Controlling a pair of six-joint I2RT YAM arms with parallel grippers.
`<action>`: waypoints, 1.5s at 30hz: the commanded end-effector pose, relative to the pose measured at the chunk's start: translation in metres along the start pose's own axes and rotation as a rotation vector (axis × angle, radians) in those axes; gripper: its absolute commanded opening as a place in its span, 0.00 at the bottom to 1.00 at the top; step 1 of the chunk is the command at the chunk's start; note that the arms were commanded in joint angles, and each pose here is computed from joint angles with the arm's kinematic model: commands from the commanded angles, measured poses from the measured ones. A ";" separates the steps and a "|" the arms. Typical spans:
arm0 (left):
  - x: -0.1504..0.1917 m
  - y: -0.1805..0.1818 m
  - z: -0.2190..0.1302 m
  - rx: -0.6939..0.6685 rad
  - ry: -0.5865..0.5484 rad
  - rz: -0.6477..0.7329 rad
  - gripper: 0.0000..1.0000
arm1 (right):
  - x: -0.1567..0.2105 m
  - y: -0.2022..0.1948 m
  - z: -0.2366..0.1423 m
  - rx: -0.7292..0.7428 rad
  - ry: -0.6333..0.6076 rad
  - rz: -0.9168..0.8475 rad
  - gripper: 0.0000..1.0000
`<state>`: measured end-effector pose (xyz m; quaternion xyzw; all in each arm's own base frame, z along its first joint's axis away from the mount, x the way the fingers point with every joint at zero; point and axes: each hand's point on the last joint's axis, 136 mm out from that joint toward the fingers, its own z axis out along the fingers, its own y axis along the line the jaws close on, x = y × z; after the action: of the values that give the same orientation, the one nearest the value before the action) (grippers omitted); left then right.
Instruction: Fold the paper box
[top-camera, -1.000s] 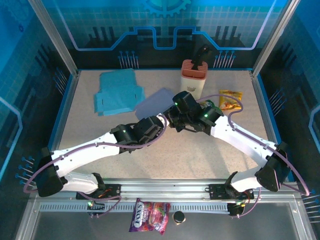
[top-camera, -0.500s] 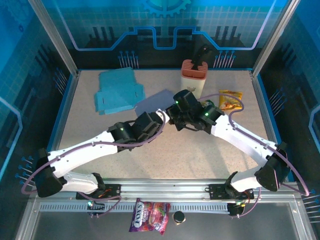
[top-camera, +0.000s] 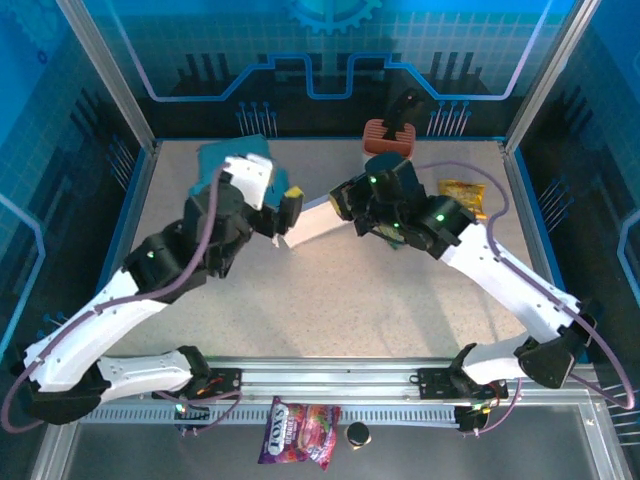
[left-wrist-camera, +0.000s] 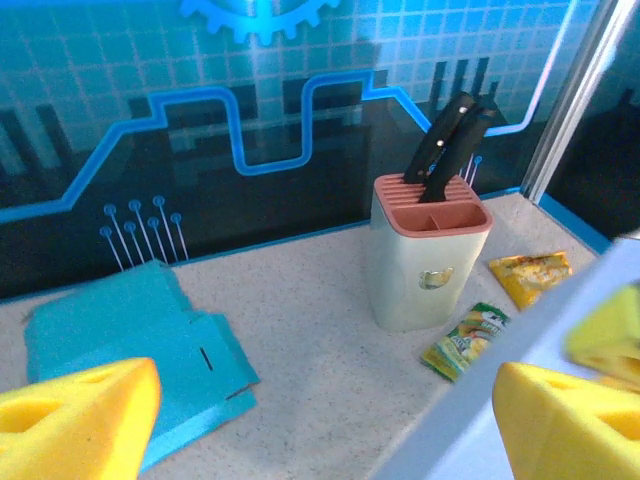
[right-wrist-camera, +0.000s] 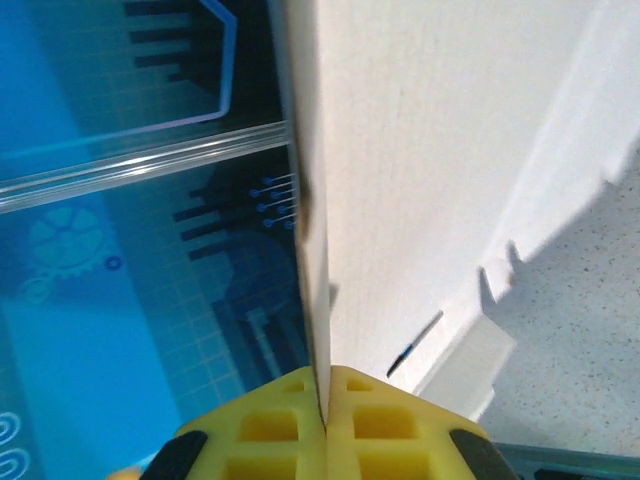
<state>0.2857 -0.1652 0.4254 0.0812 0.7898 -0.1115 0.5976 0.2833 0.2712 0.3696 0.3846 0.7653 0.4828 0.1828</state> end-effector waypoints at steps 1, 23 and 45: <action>0.007 0.007 0.003 0.046 0.086 -0.195 0.85 | 0.000 -0.006 -0.042 0.042 -0.036 0.028 0.00; 0.173 0.026 0.049 0.130 0.698 -0.604 0.60 | -0.059 -0.088 0.078 0.027 -0.001 0.081 0.00; 0.259 0.054 0.054 0.051 0.775 -0.678 0.47 | -0.046 -0.161 0.132 -0.032 0.115 -0.043 0.00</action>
<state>0.2814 -0.1316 0.1551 -0.1338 0.9365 -0.2698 0.1794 0.3326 0.2621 0.1584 0.3742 0.7745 0.4870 0.1511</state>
